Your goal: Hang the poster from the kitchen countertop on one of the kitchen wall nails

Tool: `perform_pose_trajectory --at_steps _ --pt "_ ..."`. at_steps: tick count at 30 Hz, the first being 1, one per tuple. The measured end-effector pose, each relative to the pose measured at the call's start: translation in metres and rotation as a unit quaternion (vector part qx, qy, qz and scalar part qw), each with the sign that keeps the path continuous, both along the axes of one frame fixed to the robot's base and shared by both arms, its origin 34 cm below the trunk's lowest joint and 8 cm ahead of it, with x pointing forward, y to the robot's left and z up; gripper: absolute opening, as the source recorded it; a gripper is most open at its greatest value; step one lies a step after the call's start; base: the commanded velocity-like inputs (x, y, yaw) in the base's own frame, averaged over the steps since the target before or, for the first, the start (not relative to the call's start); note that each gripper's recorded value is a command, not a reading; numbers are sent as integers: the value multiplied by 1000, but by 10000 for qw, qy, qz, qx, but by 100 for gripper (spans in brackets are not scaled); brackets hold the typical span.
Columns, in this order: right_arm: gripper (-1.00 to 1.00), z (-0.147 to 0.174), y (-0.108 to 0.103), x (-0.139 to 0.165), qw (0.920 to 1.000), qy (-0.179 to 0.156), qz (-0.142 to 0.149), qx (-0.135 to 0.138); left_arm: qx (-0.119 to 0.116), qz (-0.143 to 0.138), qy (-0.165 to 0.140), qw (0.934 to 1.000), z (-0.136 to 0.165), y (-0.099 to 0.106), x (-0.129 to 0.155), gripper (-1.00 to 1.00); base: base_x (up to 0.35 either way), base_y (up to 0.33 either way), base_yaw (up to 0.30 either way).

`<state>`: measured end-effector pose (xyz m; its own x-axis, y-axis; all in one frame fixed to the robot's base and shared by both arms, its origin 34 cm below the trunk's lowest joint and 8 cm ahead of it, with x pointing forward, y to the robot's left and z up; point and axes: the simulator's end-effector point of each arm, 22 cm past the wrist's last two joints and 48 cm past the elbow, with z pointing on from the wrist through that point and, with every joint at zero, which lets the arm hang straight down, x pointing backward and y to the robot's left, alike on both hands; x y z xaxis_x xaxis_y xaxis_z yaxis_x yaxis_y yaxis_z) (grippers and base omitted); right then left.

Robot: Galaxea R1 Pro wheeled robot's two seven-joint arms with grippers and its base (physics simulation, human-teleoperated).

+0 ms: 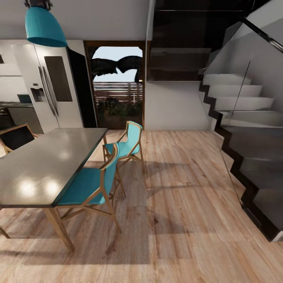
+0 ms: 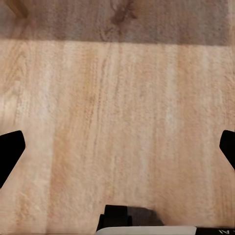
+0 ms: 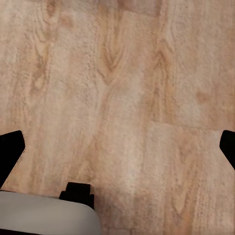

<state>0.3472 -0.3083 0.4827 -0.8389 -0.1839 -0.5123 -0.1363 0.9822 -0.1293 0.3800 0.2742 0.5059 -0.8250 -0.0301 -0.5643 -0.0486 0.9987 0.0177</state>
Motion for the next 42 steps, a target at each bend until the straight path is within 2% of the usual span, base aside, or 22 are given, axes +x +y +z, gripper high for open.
perform_pose_trajectory --at_steps 9,16,42 --pt "100 -1 1 -1 10000 19 11 3 3 1 22 10000 -1 0 -1 100 -6 152 227" --pt "100 -1 1 -2 10000 26 19 5 2 2 30 10000 -1 0 -2 100 0 283 139" --pt "100 -4 1 -6 9999 90 46 -11 7 79 94 9999 -4 4 -6 100 0 297 267"
